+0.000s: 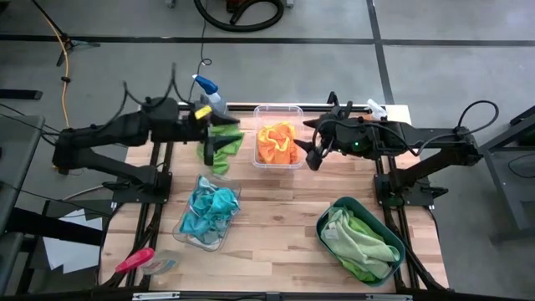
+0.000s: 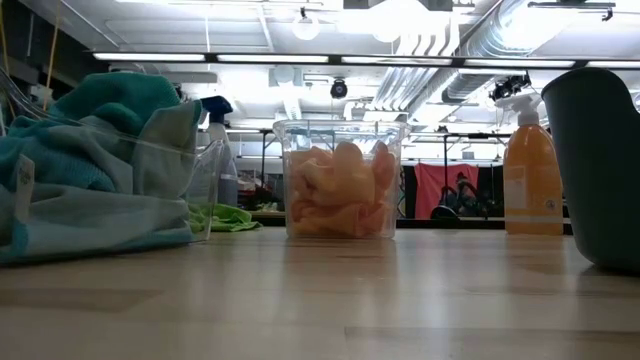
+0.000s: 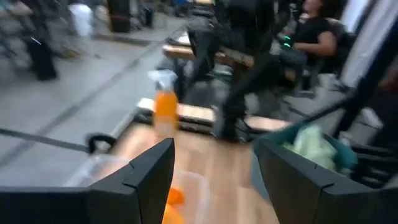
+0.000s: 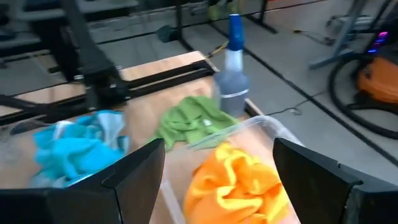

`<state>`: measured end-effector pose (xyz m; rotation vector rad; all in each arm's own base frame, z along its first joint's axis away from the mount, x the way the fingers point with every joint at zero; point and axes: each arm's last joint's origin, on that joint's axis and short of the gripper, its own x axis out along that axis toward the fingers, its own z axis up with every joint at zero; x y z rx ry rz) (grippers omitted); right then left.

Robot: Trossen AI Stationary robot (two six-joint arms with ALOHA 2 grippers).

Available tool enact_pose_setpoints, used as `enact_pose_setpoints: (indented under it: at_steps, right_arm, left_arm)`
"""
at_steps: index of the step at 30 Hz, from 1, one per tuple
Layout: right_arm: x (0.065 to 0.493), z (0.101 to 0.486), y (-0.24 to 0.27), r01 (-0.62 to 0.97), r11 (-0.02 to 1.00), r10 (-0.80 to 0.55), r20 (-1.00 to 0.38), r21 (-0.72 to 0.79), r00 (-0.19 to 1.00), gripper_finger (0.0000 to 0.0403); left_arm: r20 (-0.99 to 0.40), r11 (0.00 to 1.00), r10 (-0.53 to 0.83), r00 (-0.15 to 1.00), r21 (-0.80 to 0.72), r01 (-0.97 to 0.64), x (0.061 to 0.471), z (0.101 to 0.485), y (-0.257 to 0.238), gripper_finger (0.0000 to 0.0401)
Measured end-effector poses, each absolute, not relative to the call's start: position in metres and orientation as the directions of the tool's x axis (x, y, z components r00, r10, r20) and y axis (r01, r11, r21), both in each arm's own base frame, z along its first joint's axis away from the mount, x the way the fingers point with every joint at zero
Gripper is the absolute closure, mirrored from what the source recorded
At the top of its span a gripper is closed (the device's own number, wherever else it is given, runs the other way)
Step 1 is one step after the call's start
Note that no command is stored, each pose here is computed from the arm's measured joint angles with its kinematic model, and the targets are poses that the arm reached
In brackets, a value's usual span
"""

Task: Sort microfiber towel by color & place in baskets
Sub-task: Put the green microfiber towel into the green bin

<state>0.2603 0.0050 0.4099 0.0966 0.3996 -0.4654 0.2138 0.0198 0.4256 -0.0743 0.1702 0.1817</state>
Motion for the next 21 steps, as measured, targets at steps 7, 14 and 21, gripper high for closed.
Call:
enact_pose_setpoints:
  at_steps: [7, 14, 21]
  right_arm:
    - [0.261, 0.41, 0.008, 0.371, 0.928, -0.325, -0.41, 0.036, 0.852, 0.0105]
    - [0.269, 0.417, 0.009, 0.311, 0.95, -0.294, -0.329, 0.001, 0.897, 0.0105]
    - [0.277, 0.412, 0.006, 0.272, 0.962, -0.258, -0.312, 0.002, 0.914, 0.0105]
  left_arm:
    - [-0.103, 0.954, 0.085, 0.991, -0.278, -0.11, 0.237, 0.362, 0.029, 0.0182]
    - [-0.005, 0.96, 0.071, 0.997, -0.272, -0.069, 0.241, 0.347, 0.026, 0.0183]
    - [-0.003, 0.985, 0.059, 0.998, -0.162, -0.059, 0.241, 0.347, 0.023, 0.0185]
